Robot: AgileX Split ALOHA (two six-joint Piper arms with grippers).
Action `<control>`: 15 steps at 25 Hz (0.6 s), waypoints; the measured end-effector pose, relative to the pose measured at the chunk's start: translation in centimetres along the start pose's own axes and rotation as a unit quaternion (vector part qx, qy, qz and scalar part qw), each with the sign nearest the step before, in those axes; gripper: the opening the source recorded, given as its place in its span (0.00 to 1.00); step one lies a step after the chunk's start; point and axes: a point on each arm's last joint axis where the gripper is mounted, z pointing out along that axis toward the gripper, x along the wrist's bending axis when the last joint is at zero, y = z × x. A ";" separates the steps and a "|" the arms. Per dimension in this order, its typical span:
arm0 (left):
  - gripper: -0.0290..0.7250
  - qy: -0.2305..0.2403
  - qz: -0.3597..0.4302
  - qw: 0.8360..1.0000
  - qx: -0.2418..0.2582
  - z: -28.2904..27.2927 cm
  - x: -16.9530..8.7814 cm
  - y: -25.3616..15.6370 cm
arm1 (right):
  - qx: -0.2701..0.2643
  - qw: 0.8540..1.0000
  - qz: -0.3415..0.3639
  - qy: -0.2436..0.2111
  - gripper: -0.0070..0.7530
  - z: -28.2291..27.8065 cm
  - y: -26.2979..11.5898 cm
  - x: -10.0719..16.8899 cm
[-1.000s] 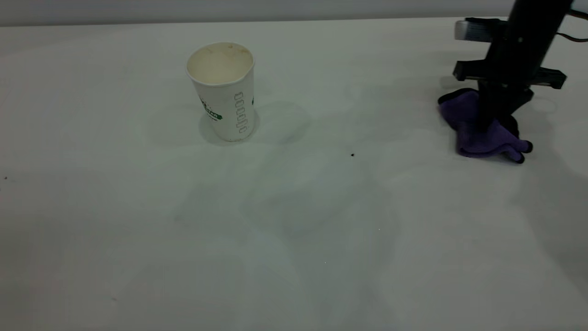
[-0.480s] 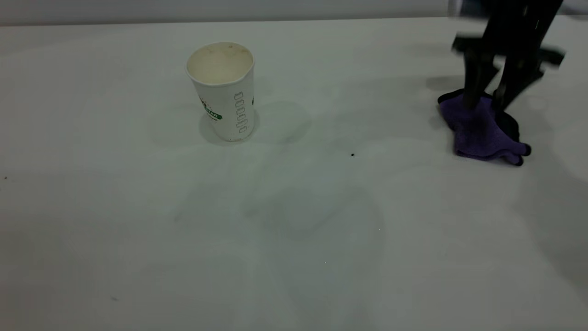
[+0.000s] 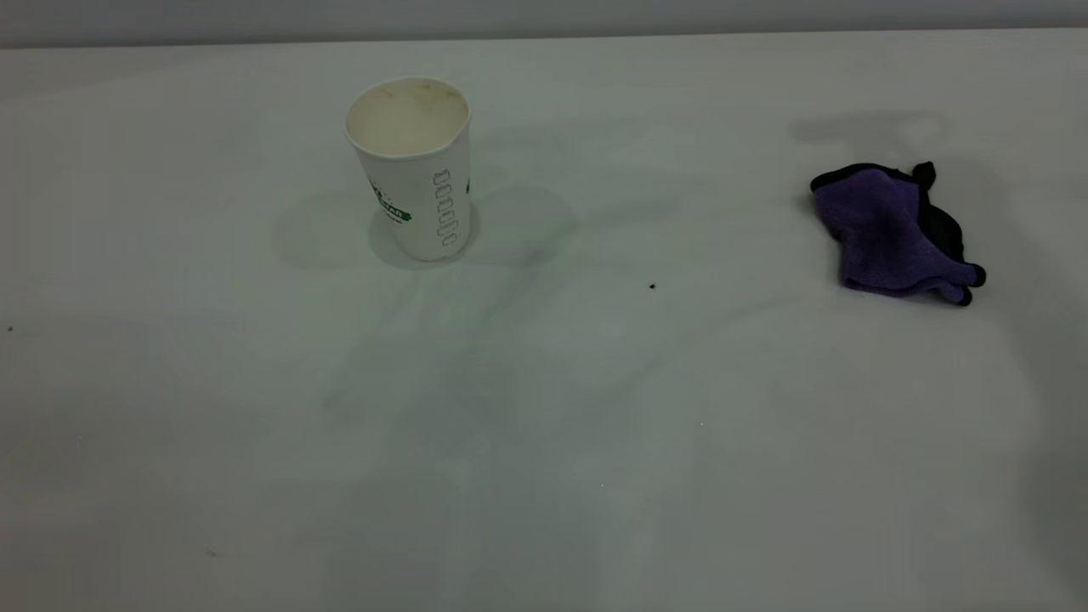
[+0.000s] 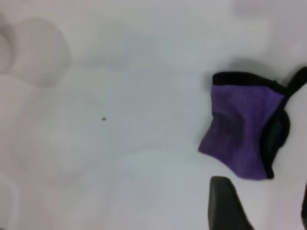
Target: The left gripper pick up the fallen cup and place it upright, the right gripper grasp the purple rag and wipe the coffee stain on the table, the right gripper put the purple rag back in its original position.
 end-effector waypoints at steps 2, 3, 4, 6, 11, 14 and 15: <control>0.73 0.000 0.000 1.000 0.000 0.0 0.0 0.0 | -0.016 1.000 -0.004 -0.002 0.56 -3.1 -1.6 1.0; 0.73 0.000 0.000 1.000 0.000 0.0 0.0 0.0 | -0.026 1.000 -0.007 -0.003 0.56 -4.9 -2.6 1.5; 0.73 0.000 0.000 1.000 0.000 0.0 0.0 0.0 | -0.029 1.000 -0.009 -0.005 0.56 -6.3 -3.9 2.0; 0.73 0.000 0.000 1.000 0.000 0.0 0.0 0.0 | -0.031 0.999 -0.010 -0.006 0.56 -8.2 -6.6 2.7; 0.73 0.000 0.001 1.000 0.000 0.0 0.0 0.0 | -0.023 0.999 -0.013 -0.030 0.56 -10.9 -13.7 3.7; 0.73 0.000 0.001 1.000 0.000 0.0 0.0 0.0 | -0.016 0.999 -0.003 -0.042 0.56 -11.4 -17.7 4.0; 0.73 0.000 0.001 1.000 0.000 0.0 0.0 0.0 | -0.013 0.999 0.002 -0.046 0.56 -11.3 -19.1 4.0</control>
